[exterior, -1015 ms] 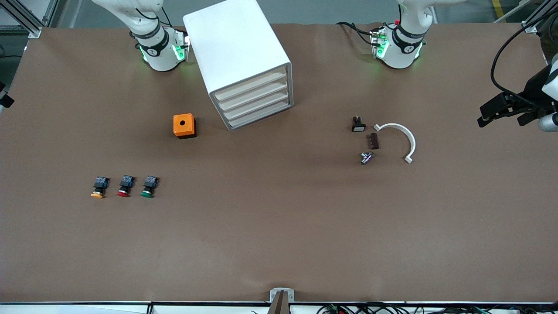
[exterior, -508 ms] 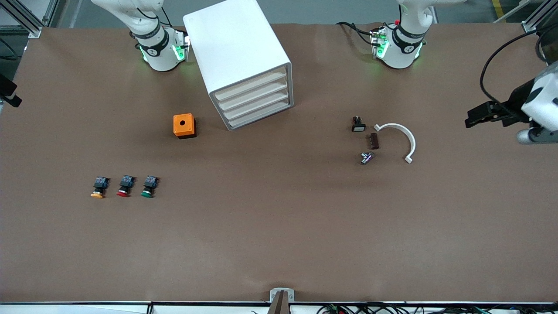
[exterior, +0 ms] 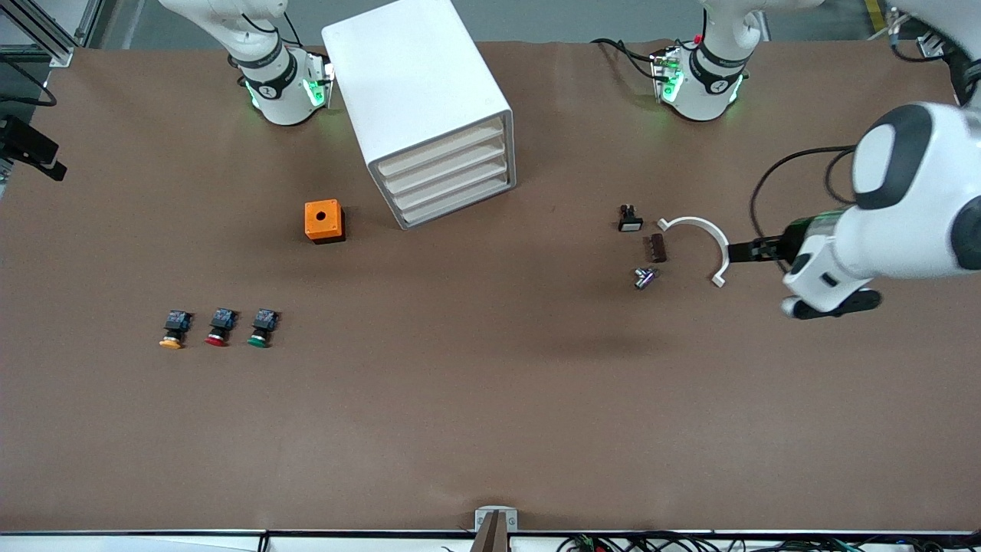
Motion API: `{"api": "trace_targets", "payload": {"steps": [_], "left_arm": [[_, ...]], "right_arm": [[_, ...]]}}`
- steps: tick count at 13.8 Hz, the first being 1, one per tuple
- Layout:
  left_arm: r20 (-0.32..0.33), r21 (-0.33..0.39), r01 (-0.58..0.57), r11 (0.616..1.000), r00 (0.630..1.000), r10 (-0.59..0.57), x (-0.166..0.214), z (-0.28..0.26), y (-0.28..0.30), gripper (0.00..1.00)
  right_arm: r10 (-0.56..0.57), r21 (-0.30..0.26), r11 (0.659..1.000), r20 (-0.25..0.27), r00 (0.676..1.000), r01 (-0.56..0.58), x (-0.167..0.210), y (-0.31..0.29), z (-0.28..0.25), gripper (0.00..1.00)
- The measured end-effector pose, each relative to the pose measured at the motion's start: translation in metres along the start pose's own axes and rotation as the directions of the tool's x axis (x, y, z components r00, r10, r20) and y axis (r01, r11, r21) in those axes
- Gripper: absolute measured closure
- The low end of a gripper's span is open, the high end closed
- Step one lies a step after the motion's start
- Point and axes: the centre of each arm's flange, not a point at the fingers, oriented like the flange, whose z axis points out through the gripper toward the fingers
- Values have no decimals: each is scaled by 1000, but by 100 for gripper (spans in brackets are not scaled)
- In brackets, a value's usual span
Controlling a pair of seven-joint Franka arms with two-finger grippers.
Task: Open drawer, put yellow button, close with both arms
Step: 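Move the left gripper toward the white drawer unit's drawer front, then grasp the drawer front with the left gripper and pull outward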
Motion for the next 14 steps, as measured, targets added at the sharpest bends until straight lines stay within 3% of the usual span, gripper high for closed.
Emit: {"api": "trace_targets", "payload": {"steps": [3, 5, 7, 10, 12, 14], "left_arm": [[140, -85, 201, 976, 972, -188, 6, 38, 40, 0], [223, -82, 373, 924, 911, -348, 4, 57, 71, 0], [290, -35, 532, 846, 816, -500, -3, 77, 110, 0], [422, 14, 673, 739, 666, -615, -15, 95, 156, 0], [464, 97, 756, 647, 541, -701, -22, 108, 180, 0], [474, 223, 808, 545, 399, -785, -32, 133, 205, 0]], "right_arm": [[26, 65, 998, 0, 1000, -26, 0, 7, 1, 0], [43, 74, 996, 3, 999, -43, -1, 16, 3, 0], [48, 75, 996, 8, 999, -49, -1, 18, 6, 0], [50, 74, 996, 3, 999, -50, 2, 19, 9, 0], [62, 69, 996, 6, 998, -62, 3, 27, 12, 0], [47, 52, 998, 11, 999, -47, 4, 35, 15, 0]]}}
